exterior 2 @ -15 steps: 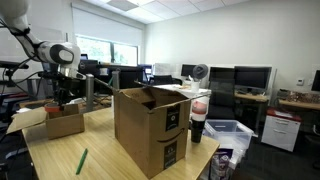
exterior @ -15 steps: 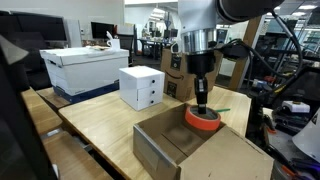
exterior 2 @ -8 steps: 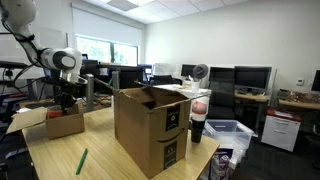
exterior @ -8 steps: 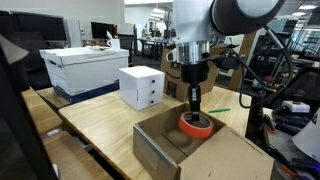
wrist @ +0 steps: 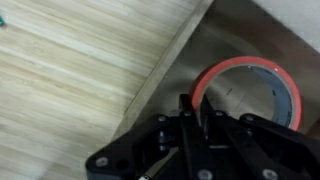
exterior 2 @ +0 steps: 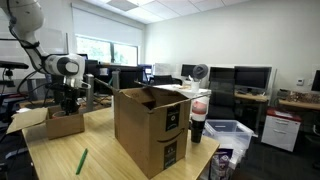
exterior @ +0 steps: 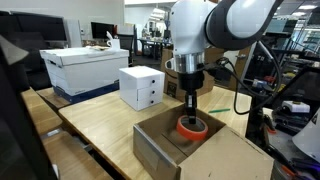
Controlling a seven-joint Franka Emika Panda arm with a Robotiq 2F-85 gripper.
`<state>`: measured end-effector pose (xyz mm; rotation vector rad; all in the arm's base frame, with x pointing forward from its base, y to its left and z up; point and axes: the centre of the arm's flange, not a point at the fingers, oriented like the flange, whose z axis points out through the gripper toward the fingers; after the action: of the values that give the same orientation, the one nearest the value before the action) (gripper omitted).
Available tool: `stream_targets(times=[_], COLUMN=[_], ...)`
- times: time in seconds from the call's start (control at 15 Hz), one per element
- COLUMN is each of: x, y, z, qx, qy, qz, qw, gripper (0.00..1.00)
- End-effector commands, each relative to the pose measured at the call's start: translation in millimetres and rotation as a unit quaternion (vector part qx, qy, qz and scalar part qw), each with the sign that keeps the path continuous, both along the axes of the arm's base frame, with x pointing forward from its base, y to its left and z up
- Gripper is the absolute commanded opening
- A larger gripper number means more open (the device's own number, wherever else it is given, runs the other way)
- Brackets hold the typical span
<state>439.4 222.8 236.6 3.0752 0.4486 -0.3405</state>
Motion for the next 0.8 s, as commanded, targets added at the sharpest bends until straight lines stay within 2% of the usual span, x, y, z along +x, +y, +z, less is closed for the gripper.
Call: stream_targets(times=[0.0, 0.73], x=[4.4, 1.8], y=[-4.1, -2.6], z=[-9.0, -29.1], qx=[-0.012, -0.018], qy=[-0.009, -0.018], qz=[-0.015, -0.021], qw=[0.9998, 0.9995], gripper=[0.04, 0.04])
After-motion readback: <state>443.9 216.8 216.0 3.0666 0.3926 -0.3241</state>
